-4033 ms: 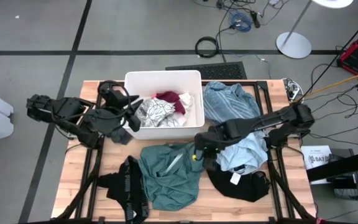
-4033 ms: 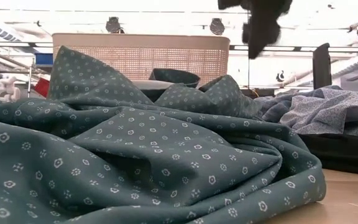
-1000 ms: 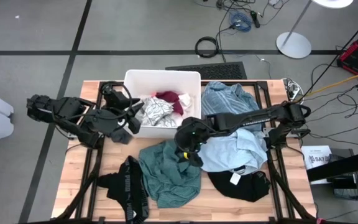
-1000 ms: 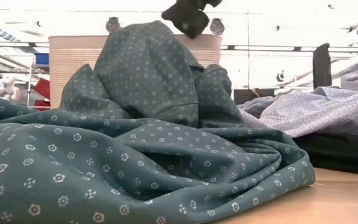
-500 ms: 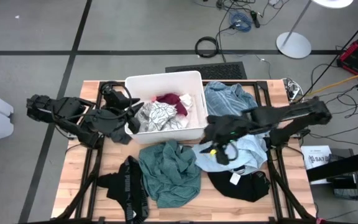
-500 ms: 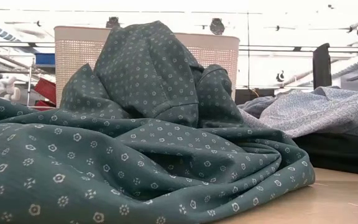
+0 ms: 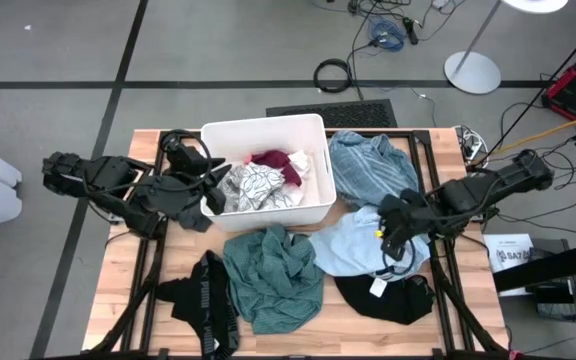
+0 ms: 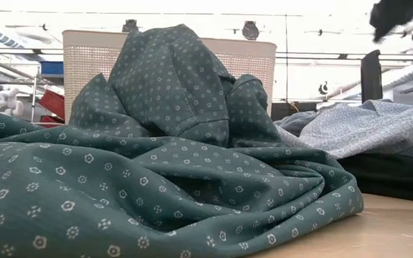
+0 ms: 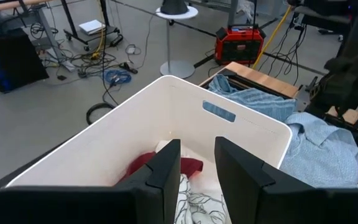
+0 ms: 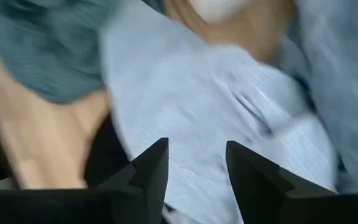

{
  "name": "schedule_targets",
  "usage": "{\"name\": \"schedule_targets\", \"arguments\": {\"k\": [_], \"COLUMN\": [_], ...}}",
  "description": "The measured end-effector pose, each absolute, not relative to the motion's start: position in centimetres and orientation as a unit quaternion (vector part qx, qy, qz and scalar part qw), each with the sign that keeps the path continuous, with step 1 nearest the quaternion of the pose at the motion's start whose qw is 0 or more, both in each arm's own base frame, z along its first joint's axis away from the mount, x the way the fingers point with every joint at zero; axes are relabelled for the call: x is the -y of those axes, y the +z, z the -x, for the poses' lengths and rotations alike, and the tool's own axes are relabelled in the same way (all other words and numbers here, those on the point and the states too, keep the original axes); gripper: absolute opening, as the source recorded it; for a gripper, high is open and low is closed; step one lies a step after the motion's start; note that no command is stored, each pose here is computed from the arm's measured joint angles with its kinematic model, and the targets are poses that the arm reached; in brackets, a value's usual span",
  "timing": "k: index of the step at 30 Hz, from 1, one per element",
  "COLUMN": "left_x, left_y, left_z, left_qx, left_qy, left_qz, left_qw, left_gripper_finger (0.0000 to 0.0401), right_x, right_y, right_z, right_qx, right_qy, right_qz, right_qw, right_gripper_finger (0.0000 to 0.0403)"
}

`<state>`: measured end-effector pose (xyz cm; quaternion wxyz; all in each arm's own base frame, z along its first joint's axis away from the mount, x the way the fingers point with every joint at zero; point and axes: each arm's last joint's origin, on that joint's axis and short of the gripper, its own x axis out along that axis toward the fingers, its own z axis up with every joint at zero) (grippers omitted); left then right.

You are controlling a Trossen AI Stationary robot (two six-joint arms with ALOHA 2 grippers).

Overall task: Sort clothes
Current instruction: Put the light blue polo shirt into the white laundry organizer

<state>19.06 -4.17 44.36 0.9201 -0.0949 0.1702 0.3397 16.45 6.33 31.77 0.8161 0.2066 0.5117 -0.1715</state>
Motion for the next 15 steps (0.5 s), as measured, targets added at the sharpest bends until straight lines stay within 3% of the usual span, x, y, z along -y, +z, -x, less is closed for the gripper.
{"name": "schedule_targets", "arguments": {"k": [7,15], "left_x": [4.2,4.3], "left_y": [44.3,44.1], "left_z": [-19.1,-19.5], "left_qx": [-0.167,-0.169], "left_qy": [0.342,0.344], "left_qz": [0.105,0.105], "left_qw": [0.919,0.918], "left_gripper_finger": [0.0109,0.0109], "right_x": [-6.5,-6.9], "right_y": [25.6,21.0], "right_z": [-13.8,-13.9], "right_qx": [-0.573,-0.572], "right_qy": [-0.214,-0.184], "right_qz": [-0.22,-0.199], "right_qw": [0.76,0.774], "right_gripper_finger": [0.0164,0.0174]}}
